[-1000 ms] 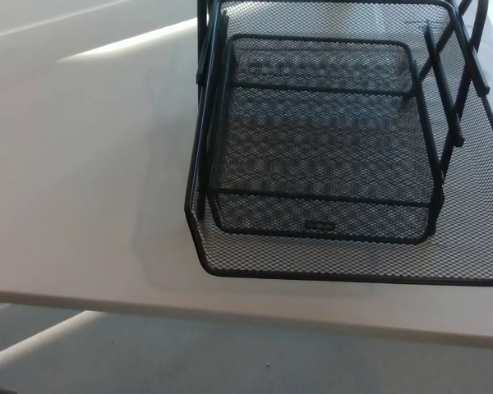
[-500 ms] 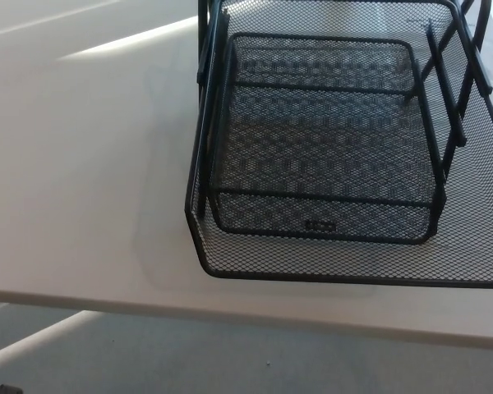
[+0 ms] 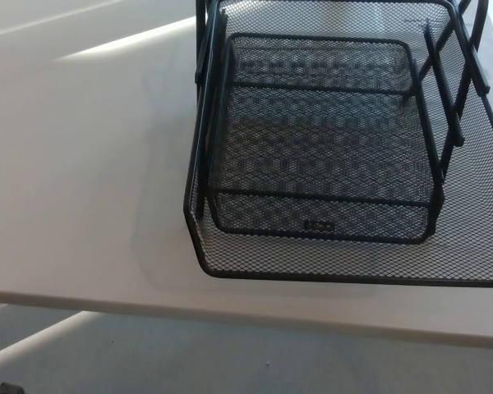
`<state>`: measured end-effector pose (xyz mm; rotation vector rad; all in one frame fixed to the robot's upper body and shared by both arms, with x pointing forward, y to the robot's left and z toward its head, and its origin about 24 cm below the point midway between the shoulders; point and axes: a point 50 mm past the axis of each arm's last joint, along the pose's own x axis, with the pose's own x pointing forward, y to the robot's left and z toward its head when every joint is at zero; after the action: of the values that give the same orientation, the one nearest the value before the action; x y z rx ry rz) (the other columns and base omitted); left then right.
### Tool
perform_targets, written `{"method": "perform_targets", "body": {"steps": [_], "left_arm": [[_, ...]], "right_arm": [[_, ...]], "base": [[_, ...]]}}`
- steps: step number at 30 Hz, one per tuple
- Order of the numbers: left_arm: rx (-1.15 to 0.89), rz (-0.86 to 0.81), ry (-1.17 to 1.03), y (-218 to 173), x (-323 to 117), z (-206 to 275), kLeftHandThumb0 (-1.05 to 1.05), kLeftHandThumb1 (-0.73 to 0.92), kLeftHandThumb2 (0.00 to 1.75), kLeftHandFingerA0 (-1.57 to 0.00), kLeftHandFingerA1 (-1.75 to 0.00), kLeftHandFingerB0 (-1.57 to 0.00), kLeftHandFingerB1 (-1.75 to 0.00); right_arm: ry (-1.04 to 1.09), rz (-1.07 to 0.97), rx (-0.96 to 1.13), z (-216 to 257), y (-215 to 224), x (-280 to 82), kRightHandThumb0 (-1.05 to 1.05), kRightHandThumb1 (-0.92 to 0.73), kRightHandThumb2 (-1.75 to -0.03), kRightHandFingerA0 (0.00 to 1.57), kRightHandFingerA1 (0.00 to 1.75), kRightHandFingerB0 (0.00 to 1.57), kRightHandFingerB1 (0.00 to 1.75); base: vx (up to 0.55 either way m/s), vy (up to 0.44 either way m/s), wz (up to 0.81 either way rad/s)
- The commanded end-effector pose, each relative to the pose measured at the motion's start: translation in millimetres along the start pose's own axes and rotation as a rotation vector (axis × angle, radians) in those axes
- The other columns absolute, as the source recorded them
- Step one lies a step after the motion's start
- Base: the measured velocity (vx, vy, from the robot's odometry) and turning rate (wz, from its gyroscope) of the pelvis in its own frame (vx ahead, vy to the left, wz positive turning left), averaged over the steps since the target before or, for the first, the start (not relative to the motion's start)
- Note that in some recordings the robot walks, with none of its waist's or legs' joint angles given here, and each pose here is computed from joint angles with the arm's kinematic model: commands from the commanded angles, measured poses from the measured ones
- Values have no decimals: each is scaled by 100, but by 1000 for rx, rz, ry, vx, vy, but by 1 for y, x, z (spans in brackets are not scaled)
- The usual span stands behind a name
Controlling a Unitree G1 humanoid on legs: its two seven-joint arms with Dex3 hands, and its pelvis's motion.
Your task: A balck drawer is kept on the middle of the table and the robot uses its right hand to push it back away from the robot
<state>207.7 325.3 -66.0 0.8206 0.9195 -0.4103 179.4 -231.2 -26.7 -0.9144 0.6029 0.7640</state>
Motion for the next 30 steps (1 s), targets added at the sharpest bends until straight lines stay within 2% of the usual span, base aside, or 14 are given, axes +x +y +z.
{"method": "perform_targets", "body": {"steps": [1,11,12,13,14,23,24,25,28,29,30], "left_arm": [[45,-15,3,8,-6,-5,-55,73,62,-53,-40,-34,-33],[27,-16,-2,7,-5,-5,-54,72,62,-54,-41,-34,-33],[34,-14,2,7,-5,-5,-60,61,88,-48,-54,-29,-46],[37,-14,3,7,-5,-5,-60,61,88,-48,-54,-29,-46],[44,-15,4,7,-5,-5,-55,73,62,-53,-40,-34,-33],[37,-17,0,7,-5,-4,-54,72,62,-54,-41,-34,-33],[37,-17,1,7,-5,-4,-60,61,88,-48,-53,-28,-45],[41,-17,2,7,-5,-4,-55,73,62,-53,-40,-34,-33],[45,-18,2,7,-5,-4,-54,73,62,-53,-40,-33,-33],[49,-17,2,7,-4,-3,-60,61,88,-48,-53,-29,-46],[53,-16,2,7,-4,-3,-60,61,88,-48,-53,-29,-46]], "right_arm": [[-414,388,-428,108,-5,-119,-50,-77,-64,53,44,38,36],[-439,373,-568,136,-12,-135,-49,-77,-64,53,43,35,35],[-443,377,-579,139,-13,-135,-49,-77,-64,52,43,34,35],[-443,379,-586,141,-13,-135,-49,-77,-64,52,43,34,35],[-444,384,-601,144,-14,-136,-47,-78,-64,50,43,34,35],[-437,449,-641,157,-20,-131,-49,-79,-64,49,43,33,34],[-431,455,-645,158,-21,-130,-48,-79,-64,49,43,33,34],[-414,470,-654,159,-22,-127,-47,-80,-64,48,42,32,33],[-388,499,-664,162,-24,-121,-46,-80,-64,49,42,32,33],[-389,508,-664,163,-24,-118,-46,-79,-64,50,43,33,34],[-389,513,-664,163,-24,-116,-46,-79,-64,50,43,33,34]], "base": [[0,0,0],[0,0,0],[0,0,0],[0,0,0],[0,0,0],[0,0,0],[0,0,0],[0,0,0],[0,0,0],[0,0,0],[0,0,0]]}}
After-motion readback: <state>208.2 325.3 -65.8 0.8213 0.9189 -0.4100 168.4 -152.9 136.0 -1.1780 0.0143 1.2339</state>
